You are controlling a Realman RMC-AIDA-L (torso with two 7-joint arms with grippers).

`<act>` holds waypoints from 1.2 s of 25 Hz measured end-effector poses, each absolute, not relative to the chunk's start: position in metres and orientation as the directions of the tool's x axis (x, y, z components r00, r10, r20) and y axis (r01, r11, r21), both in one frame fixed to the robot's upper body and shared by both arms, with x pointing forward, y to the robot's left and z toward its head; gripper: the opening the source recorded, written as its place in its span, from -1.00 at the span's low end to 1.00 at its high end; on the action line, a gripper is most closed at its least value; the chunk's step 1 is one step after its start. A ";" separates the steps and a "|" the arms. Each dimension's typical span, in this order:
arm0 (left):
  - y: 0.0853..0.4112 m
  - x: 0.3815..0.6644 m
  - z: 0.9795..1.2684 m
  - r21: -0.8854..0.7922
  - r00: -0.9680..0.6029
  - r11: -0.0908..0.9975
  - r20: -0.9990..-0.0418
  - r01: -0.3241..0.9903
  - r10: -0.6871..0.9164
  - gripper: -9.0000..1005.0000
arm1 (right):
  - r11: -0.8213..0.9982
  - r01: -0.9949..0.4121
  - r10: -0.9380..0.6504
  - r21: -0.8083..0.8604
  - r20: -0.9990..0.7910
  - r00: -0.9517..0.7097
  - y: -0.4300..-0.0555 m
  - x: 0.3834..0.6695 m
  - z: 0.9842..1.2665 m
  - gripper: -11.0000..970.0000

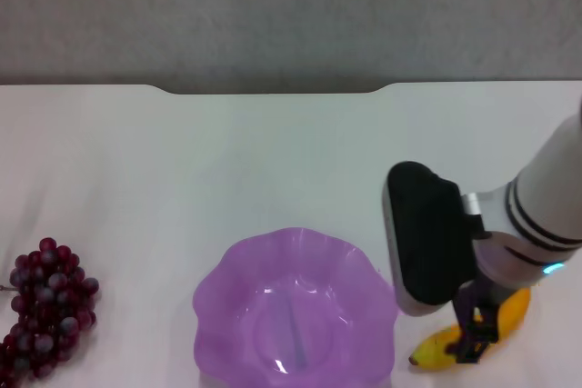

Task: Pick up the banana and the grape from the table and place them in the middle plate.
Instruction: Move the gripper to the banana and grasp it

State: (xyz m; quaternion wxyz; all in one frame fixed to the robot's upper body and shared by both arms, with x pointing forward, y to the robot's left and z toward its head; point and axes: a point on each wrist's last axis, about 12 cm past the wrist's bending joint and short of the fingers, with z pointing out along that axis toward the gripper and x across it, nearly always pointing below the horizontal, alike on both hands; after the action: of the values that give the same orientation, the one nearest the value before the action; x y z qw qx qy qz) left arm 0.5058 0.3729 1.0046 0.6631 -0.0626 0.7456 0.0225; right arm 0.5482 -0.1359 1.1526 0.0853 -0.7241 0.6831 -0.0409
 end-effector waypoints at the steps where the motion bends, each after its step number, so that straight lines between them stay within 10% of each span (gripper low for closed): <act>1: 0.373 0.506 1.005 -0.049 -0.113 0.991 -0.992 -0.124 -0.063 0.72 | -0.044 -0.986 -0.997 -0.163 -0.050 0.053 -0.139 0.547 1.154 0.84; 30: 0.374 0.510 1.005 -0.034 -0.124 0.990 -0.991 -0.138 -0.052 0.72 | -0.078 -0.986 -0.989 -0.144 0.137 0.058 -0.152 0.552 1.120 0.84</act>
State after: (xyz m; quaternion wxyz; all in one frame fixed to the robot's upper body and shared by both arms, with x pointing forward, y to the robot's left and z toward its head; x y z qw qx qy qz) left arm 0.5100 0.3744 1.0051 0.6588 -0.0635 0.7489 0.0328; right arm 0.5522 -0.1521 1.1196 0.0062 -0.7274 0.6789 -0.0997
